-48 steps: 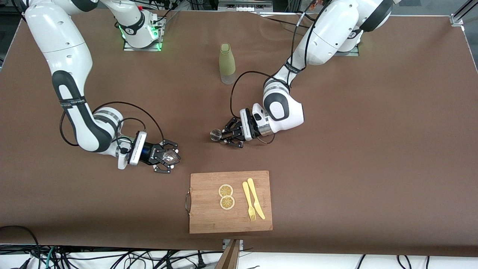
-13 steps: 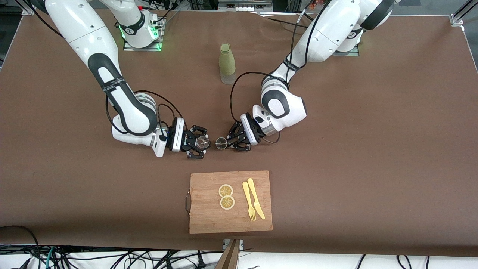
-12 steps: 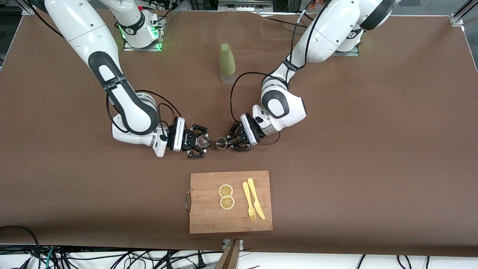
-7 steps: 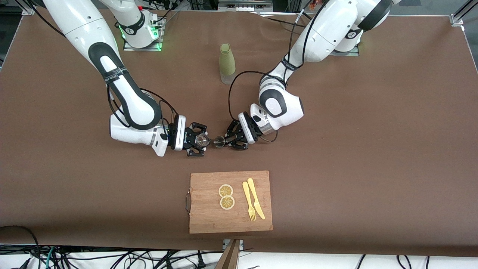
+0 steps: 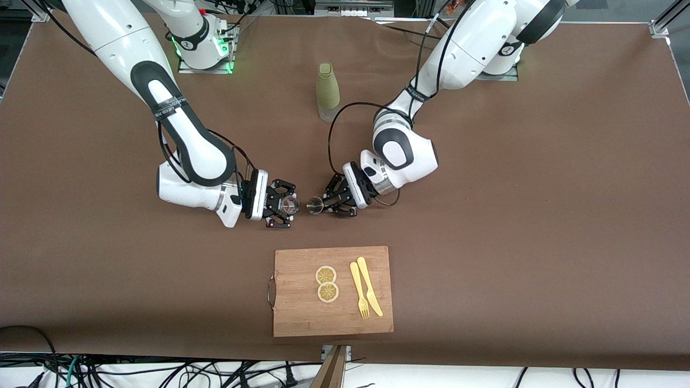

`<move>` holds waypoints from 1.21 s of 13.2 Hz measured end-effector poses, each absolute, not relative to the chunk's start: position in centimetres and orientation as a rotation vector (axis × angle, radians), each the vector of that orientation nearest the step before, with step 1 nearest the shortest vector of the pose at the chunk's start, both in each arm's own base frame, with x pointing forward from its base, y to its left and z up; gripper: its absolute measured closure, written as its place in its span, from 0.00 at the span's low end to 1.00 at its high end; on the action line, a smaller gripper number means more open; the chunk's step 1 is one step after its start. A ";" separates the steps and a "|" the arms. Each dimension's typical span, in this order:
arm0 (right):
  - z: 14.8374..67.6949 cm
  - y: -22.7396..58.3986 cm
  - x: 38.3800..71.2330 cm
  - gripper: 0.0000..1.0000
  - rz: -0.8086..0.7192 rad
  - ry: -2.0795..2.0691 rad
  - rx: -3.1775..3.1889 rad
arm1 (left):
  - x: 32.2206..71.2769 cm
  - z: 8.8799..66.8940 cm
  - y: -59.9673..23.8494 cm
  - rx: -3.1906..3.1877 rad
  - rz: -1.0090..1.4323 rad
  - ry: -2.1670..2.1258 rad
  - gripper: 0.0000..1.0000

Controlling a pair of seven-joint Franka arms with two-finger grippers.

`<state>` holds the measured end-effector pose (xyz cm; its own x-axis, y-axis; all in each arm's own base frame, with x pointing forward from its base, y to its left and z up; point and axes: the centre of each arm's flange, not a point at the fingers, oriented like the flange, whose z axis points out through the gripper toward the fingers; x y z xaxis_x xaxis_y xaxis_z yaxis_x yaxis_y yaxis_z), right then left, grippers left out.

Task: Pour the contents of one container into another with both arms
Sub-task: 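Tilt the beaker with the right gripper, pouring liquid into the jigger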

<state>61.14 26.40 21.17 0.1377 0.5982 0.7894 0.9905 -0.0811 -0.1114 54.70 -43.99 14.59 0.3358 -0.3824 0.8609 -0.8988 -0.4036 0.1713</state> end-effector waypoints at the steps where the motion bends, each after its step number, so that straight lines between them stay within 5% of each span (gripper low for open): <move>1: 21.2 26.5 61.1 0.87 -0.753 -1.534 -1.764 | 54.7 14.7 -44.0 1.942 1.002 -1.115 0.79; 16: 23.3 28.5 61.6 0.87 -0.683 -1.566 -1.790 | 54.2 15.0 -44.8 1.971 1.002 -1.110 0.79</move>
<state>61.58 28.49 23.32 0.1488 0.6468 0.7480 0.9883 -0.0707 -0.1354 54.18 -44.77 15.02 0.3477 -0.3877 0.8537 -0.8888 -0.4263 0.1685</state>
